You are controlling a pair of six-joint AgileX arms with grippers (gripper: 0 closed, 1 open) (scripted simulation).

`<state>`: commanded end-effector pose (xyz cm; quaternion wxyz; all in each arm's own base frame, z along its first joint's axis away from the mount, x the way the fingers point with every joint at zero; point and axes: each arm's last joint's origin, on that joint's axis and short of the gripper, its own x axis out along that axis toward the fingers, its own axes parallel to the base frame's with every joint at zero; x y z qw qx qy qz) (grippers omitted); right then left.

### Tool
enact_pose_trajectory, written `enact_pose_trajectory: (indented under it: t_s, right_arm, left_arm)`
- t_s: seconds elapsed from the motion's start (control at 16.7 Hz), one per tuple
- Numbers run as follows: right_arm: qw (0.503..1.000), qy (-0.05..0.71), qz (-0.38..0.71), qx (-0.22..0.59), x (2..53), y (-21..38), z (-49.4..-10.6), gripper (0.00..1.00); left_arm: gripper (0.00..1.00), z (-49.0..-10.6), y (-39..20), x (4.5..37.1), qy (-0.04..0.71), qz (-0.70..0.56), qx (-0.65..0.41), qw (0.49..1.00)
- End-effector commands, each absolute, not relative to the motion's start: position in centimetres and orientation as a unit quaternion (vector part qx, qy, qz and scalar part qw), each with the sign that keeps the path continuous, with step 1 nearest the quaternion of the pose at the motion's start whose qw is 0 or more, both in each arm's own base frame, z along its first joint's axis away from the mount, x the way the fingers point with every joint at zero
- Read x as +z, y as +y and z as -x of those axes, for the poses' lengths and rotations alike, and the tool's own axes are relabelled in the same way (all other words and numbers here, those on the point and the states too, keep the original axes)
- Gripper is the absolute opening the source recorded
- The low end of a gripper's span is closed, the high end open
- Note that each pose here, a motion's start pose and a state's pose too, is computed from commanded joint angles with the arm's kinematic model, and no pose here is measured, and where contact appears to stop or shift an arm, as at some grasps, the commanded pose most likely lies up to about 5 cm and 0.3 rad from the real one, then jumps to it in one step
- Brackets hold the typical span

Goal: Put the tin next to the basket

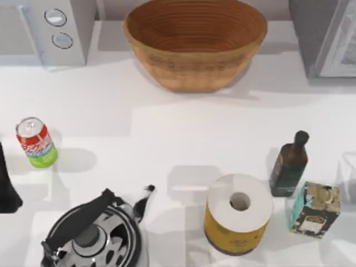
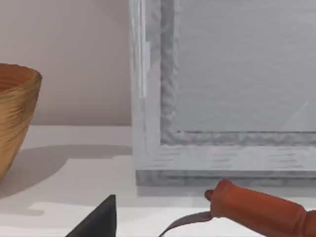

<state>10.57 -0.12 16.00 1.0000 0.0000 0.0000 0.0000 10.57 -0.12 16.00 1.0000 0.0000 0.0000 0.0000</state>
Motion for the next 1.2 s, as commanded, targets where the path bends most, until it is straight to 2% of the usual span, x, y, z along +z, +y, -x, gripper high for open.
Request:
enact_pose_trajectory:
  t_s: [0.18,0.36,0.54,0.72,0.96,1.2]
  right_arm:
    - [1.000,0.000,0.000,0.000,16.0,-0.1,-10.6,1.00]
    - [1.000,0.000,0.000,0.000,16.0,-0.1,-10.6,1.00]
    - [1.000,0.000,0.000,0.000,16.0,-0.1,-10.6,1.00]
    - [1.000,0.000,0.000,0.000,16.0,-0.1,-10.6,1.00]
    - [1.000,0.000,0.000,0.000,16.0,-0.1,-10.6,1.00]
    - [1.000,0.000,0.000,0.000,16.0,-0.1,-10.6,1.00]
  left_arm:
    - [1.00,-10.6,-0.1,16.2,0.004,-0.002,-0.001,1.000]
    - [1.00,-10.7,-0.2,17.9,0.040,-0.024,-0.007,0.999]
    - [1.00,-11.5,-0.3,21.2,0.110,-0.063,-0.018,0.992]
    - [1.00,-14.1,-0.5,24.4,0.218,-0.113,-0.041,0.968]
    - [1.00,-20.3,-0.9,26.6,0.390,-0.182,-0.096,0.898]
    - [1.00,-27.5,-1.6,25.6,0.535,-0.232,-0.168,0.795]
